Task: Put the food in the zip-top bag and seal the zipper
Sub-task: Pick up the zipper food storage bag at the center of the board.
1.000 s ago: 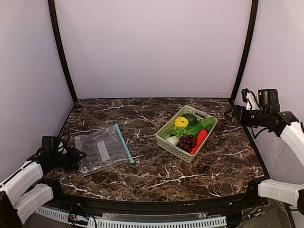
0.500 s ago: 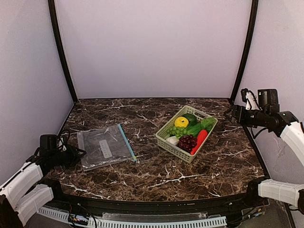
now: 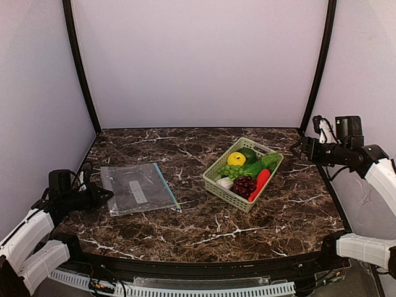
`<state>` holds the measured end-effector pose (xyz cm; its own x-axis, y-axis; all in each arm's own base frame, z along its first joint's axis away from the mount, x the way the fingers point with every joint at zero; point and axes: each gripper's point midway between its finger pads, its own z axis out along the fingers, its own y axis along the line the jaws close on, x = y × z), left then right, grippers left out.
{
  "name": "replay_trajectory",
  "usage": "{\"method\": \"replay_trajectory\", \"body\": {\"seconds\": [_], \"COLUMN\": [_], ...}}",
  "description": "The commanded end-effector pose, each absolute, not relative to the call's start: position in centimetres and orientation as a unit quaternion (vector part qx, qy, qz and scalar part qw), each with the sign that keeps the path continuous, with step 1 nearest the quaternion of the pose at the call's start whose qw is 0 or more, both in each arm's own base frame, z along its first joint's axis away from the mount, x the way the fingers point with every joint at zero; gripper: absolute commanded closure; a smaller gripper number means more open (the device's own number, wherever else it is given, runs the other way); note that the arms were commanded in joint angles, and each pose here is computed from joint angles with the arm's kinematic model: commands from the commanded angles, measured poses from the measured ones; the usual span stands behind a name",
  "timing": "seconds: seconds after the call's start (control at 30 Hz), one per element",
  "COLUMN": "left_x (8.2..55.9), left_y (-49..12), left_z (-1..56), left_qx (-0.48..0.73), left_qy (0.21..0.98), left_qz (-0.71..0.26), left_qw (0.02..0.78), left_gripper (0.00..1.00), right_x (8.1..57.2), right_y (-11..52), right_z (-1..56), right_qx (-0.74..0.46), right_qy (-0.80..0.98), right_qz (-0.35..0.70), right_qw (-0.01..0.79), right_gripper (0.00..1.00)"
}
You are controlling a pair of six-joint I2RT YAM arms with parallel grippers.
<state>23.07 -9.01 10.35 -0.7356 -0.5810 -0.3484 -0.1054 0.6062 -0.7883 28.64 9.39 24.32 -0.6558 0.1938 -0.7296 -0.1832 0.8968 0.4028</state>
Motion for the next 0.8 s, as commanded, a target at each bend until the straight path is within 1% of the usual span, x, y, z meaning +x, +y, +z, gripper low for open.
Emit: {"method": "replay_trajectory", "body": {"seconds": [0.0, 0.17, 0.37, 0.4, 0.43, 0.57, 0.73, 0.77], "left_x": [23.8, 24.6, 25.7, 25.6, 26.1, 26.3, 26.7, 26.2], "left_y": [-10.9, -11.9, -14.1, -14.7, -15.0, -17.6, -21.0, -22.2], "left_z": [15.2, 21.3, 28.0, 28.4, 29.8, 33.0, 36.7, 37.5], "left_qx": [-0.141, -0.096, -0.054, -0.052, -0.044, -0.011, 0.022, 0.038], "left_qy": [0.819, 0.794, 0.762, 0.759, 0.750, 0.738, 0.718, 0.709], "left_qz": [-0.454, -0.488, -0.522, -0.532, -0.535, -0.550, -0.565, -0.576], "left_qw": [0.323, 0.349, 0.379, 0.372, 0.386, 0.391, 0.406, 0.405], "left_gripper": [0.99, 0.99, 0.99, 0.99, 0.99, 0.99, 0.99, 0.99], "right_x": [28.3, 27.5, 26.5, 26.4, 26.2, 25.5, 25.3, 25.3], "right_y": [11.1, 13.5, 16.7, 17.1, 17.7, 19.4, 20.2, 20.3], "right_z": [26.9, 29.1, 30.1, 30.1, 30.1, 29.4, 28.0, 27.8], "right_qx": [-0.010, -0.030, -0.060, -0.065, -0.071, -0.087, -0.088, -0.088], "right_qy": [0.864, 0.846, 0.829, 0.827, 0.827, 0.830, 0.838, 0.839], "right_qz": [0.278, 0.339, 0.390, 0.395, 0.400, 0.403, 0.394, 0.393], "right_qw": [0.419, 0.412, 0.396, 0.394, 0.389, 0.377, 0.366, 0.366], "right_gripper": [0.23, 0.22, 0.21, 0.21, 0.21, 0.20, 0.21, 0.21]}}
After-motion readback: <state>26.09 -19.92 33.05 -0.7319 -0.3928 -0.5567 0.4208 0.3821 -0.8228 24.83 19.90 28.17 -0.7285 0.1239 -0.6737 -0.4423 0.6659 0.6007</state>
